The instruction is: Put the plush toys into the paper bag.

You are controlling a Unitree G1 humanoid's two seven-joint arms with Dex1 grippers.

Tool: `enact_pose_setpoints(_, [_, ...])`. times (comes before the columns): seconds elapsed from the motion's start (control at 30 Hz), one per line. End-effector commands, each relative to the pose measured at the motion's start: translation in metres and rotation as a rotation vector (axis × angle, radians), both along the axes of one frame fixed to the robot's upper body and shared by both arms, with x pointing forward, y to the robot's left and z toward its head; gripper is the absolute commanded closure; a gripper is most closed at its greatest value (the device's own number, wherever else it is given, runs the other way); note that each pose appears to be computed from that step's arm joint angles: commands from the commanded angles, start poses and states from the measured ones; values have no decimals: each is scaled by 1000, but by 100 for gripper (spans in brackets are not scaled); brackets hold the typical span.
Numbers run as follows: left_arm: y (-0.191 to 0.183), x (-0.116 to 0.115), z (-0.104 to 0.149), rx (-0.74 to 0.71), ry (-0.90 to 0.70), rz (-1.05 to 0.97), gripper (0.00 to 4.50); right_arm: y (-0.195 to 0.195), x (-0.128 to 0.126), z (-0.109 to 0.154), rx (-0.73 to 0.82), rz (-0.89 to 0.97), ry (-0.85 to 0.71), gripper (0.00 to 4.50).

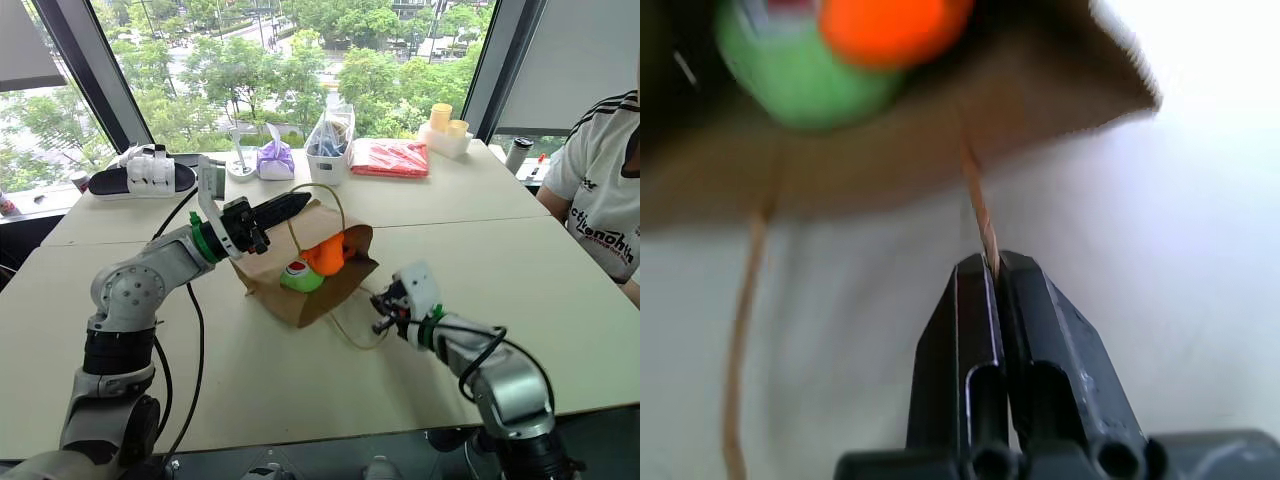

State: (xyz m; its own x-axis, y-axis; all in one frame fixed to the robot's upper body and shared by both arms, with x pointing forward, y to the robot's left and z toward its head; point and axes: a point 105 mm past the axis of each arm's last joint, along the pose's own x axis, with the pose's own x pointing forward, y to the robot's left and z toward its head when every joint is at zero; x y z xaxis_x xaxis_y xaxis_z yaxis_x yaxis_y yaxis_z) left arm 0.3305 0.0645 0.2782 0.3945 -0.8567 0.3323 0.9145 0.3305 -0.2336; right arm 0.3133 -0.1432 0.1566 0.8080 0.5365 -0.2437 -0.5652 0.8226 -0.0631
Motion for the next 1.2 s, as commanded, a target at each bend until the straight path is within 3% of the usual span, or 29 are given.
enact_pose_setpoints(0.03, [14,4,35,-55,-97,35,450,-1,-7,72,78,56,-172,443])
enact_pose_setpoints(0.13, [20,8,39,-49,-99,45,450,-3,-10,99,89,89,-207,443])
enact_pose_setpoints(0.3, [26,11,32,-22,-82,58,450,-3,-11,118,112,128,-220,443])
enact_pose_setpoints(0.63, [21,16,-17,94,-14,84,450,-3,-12,93,87,128,-154,443])
enact_pose_setpoints(0.87, [31,3,-28,159,0,51,450,1,-19,90,79,170,-148,443])
enact_pose_setpoints(0.97, [35,-2,-24,155,13,31,364,2,-26,102,99,205,-174,357])
enact_pose_setpoints(1.1, [44,-12,-17,148,28,-5,163,1,-29,113,92,216,-204,149])
enact_pose_setpoints(1.2, [57,-25,-8,136,56,-51,23,-2,-33,127,87,227,-243,17])
